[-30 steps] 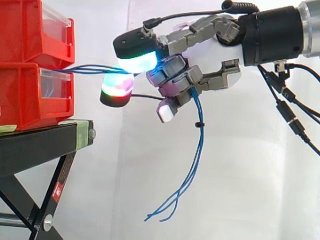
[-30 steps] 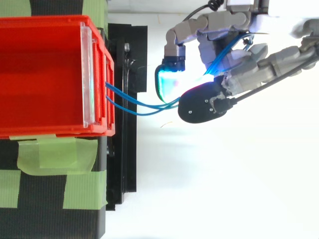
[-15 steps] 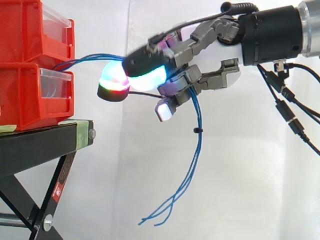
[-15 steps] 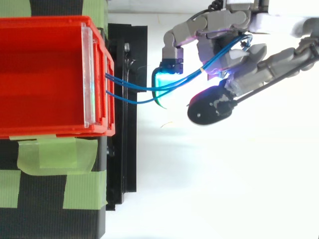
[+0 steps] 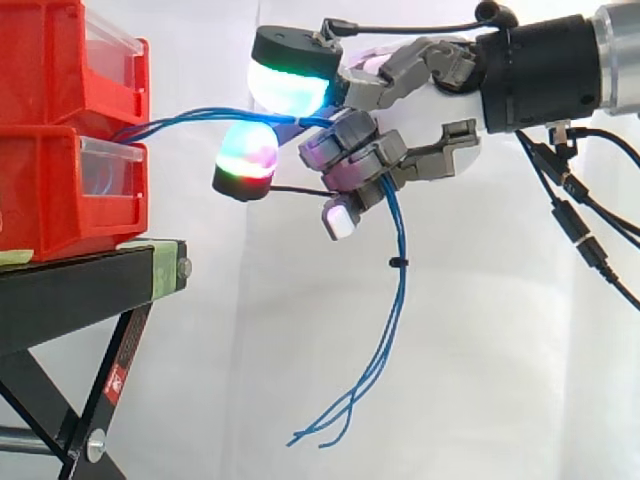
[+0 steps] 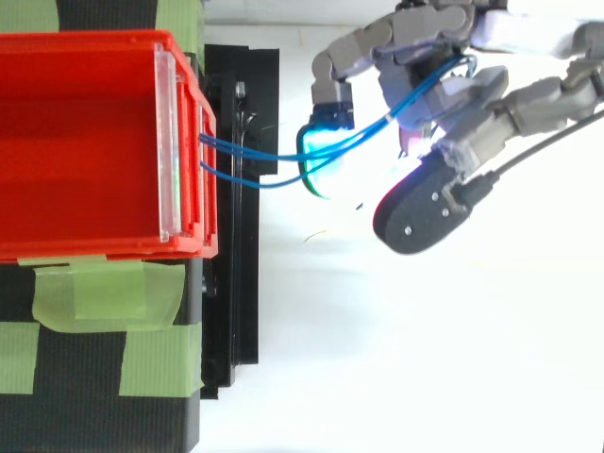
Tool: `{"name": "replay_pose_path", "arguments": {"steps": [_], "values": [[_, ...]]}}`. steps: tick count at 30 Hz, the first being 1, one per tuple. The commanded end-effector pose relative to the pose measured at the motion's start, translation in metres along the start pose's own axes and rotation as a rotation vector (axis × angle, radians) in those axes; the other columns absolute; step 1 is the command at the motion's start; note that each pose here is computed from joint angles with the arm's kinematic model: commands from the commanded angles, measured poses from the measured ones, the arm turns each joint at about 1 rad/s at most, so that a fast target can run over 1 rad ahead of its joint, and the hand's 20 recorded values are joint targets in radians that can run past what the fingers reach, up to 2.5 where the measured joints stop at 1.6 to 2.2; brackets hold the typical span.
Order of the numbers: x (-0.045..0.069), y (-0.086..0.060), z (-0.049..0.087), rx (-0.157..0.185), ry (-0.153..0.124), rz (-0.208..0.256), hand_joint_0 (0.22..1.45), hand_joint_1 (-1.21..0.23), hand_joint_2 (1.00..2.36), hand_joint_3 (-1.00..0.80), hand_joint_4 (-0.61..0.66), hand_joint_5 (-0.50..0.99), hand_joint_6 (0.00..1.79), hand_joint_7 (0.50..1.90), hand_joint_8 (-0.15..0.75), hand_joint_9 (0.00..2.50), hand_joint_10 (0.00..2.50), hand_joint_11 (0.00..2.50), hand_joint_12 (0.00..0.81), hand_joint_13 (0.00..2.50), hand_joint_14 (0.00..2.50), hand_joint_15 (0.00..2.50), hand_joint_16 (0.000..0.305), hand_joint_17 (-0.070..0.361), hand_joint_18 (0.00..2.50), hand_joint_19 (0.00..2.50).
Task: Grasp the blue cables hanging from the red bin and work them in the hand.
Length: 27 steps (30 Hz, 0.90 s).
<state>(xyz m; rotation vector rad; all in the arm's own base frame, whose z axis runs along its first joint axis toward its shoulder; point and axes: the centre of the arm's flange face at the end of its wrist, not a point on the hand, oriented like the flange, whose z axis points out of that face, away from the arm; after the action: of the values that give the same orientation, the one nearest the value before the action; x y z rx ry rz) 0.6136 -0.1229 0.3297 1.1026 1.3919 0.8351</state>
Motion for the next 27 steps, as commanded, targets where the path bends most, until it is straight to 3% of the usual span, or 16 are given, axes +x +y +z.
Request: {"name": "replay_pose_path", "arguments": {"steps": [1, 2, 3, 5, 9, 14, 27], "values": [[-0.009, -0.004, -0.001, 0.025, -0.070, -0.003, 0.80, -0.69, 1.00, -0.99, 0.23, 0.29, 0.39, 1.23, 0.371, 0.58, 2.50, 2.50, 0.487, 0.94, 2.50, 1.71, 0.053, 0.118, 1.07, 0.64], [-0.014, -0.004, 0.000, 0.029, -0.101, -0.006, 0.80, -0.69, 1.00, -0.99, 0.23, 0.29, 0.39, 1.23, 0.371, 0.59, 2.50, 2.50, 0.485, 0.95, 2.50, 1.72, 0.052, 0.117, 1.07, 0.64], [-0.014, -0.004, 0.000, 0.029, -0.101, -0.006, 0.79, -0.69, 1.00, -0.99, 0.23, 0.30, 0.39, 1.24, 0.371, 0.59, 2.50, 2.50, 0.480, 0.95, 2.50, 1.72, 0.052, 0.116, 1.08, 0.63], [-0.018, -0.006, -0.001, 0.045, -0.139, -0.023, 0.79, -0.69, 1.00, -1.00, 0.23, 0.30, 0.39, 1.24, 0.373, 0.60, 2.50, 2.50, 0.491, 0.95, 2.50, 1.72, 0.051, 0.116, 1.08, 0.63], [-0.022, -0.008, -0.002, 0.056, -0.162, -0.057, 0.78, -0.68, 1.00, -1.00, 0.23, 0.31, 0.39, 1.24, 0.373, 0.61, 2.50, 2.50, 0.484, 0.96, 2.50, 1.72, 0.053, 0.119, 1.10, 0.61], [-0.024, -0.008, -0.002, 0.062, -0.164, -0.132, 0.77, -0.67, 1.00, -1.00, 0.24, 0.31, 0.40, 1.23, 0.374, 0.63, 2.50, 2.50, 0.487, 0.98, 2.50, 1.73, 0.053, 0.120, 1.11, 0.61], [-0.025, -0.007, -0.002, 0.061, -0.163, -0.191, 0.77, -0.66, 1.00, -1.00, 0.25, 0.32, 0.45, 1.22, 0.376, 0.67, 2.50, 2.50, 0.484, 1.00, 2.50, 1.71, 0.054, 0.122, 1.15, 0.60]]}}
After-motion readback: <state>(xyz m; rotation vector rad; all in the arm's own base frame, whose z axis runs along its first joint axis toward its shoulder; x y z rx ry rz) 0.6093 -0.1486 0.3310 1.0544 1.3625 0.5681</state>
